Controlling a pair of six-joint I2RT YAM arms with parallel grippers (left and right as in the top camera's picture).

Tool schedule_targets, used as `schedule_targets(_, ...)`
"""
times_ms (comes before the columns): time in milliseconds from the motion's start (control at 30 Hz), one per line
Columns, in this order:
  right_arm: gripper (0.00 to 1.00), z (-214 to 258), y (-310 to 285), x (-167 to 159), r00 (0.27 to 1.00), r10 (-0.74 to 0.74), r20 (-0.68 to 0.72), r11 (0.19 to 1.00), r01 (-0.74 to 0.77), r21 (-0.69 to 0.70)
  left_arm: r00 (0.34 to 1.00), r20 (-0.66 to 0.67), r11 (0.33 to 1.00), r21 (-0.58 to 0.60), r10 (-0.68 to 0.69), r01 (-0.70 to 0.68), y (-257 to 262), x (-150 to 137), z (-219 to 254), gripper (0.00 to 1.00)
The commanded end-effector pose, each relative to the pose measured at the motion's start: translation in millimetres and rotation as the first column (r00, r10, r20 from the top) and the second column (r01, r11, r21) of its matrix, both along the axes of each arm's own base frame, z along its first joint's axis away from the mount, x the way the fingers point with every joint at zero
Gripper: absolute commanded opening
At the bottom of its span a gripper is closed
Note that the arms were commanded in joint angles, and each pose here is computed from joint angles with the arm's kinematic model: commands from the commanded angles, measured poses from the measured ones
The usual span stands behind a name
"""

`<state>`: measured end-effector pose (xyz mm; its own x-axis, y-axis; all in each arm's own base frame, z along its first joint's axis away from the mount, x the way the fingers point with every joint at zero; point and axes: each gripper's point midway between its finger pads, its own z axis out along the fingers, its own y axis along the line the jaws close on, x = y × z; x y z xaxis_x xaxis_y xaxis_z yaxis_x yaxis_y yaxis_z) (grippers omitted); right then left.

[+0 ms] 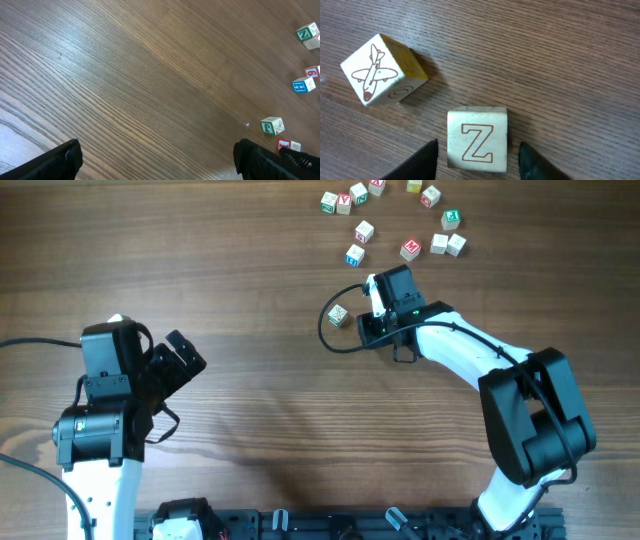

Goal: Form a circle

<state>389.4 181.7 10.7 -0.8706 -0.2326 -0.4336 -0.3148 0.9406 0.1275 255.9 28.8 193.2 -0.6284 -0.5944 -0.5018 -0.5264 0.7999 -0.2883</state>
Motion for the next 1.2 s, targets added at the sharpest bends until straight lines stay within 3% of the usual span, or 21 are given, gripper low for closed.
schedule_targets(0,0.40,1.2,-0.1,0.2,1.000,-0.001,0.011,1.000,0.001,-0.002,1.000,-0.003,1.000,0.006,0.018,-0.018,3.6,-0.4,-1.0,1.00)
schedule_targets(233,0.24,0.1,-8.3,2.7,1.000,-0.019,0.024,0.999,0.020,-0.045,1.000,-0.003,1.000,0.006,0.018,-0.018,3.6,-0.4,-1.0,1.00)
schedule_targets(433,0.19,1.4,-4.6,3.3,1.000,0.000,0.030,0.999,0.001,-0.032,1.000,-0.003,1.000,0.006,0.018,-0.018,3.6,-0.4,-1.0,1.00)
schedule_targets(1167,0.17,8.9,26.6,-0.3,0.981,0.180,0.075,0.983,-0.183,0.024,1.000,-0.003,1.000,0.006,0.018,-0.018,3.6,-0.4,-1.0,1.00)
